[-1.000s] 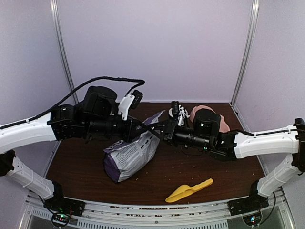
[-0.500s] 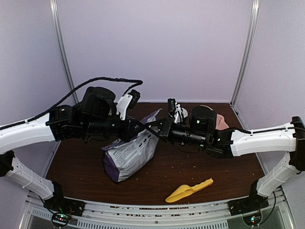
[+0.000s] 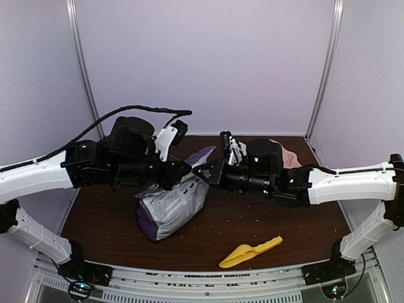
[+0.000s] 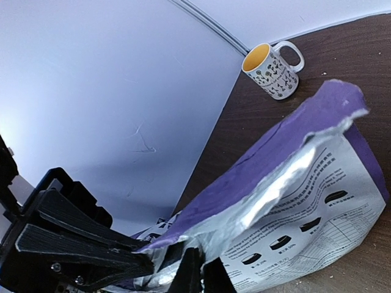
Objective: Serve the pet food
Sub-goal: Open the seal of the pet food bag.
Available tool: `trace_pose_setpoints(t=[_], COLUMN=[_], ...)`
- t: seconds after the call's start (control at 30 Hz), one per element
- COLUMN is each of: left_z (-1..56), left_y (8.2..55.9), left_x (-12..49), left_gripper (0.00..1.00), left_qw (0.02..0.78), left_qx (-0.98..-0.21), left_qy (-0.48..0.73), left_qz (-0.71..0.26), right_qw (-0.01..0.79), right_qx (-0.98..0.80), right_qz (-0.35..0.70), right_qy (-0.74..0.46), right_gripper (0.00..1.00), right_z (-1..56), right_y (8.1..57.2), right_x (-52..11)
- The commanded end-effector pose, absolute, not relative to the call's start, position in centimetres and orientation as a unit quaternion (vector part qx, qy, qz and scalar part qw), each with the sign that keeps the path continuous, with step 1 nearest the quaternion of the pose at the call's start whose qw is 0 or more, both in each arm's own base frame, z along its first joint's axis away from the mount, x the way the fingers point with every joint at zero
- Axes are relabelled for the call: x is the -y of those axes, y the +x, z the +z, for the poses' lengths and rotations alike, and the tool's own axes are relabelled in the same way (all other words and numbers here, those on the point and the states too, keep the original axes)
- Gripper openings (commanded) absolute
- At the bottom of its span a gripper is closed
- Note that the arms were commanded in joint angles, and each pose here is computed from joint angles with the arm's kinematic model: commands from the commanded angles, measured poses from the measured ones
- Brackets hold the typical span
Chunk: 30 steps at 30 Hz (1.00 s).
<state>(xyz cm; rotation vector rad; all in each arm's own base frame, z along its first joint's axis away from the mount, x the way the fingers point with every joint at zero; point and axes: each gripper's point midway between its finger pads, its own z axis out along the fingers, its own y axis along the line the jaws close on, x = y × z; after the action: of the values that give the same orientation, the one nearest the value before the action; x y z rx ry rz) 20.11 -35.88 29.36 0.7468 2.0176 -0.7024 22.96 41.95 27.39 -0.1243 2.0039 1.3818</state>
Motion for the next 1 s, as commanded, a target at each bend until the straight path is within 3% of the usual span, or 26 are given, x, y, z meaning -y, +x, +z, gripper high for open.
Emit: trace_pose_setpoints(t=[0.0, 0.3, 0.97], left_z=[34.4, 34.5, 35.1], left_y=[19.5, 19.6, 24.3], left_x=[36.4, 35.9, 29.4], left_gripper=[0.00, 0.00, 0.00], left_qw=[0.470, 0.472, 0.492], left_qx=[-0.765, -0.767, -0.807], left_qy=[0.294, 0.291, 0.264], left_qz=[-0.328, -0.323, -0.193], right_qw=[0.337, 0.338, 0.330], right_qx=[-0.855, -0.852, -0.855], right_qz=[0.392, 0.399, 0.399], right_qy=[-0.033, -0.034, -0.038], right_gripper=[0.00, 0.00, 0.00], right_z=[18.9, 19.1, 21.5], right_y=[24.9, 24.9, 21.5], right_x=[-39.3, -39.5, -34.1])
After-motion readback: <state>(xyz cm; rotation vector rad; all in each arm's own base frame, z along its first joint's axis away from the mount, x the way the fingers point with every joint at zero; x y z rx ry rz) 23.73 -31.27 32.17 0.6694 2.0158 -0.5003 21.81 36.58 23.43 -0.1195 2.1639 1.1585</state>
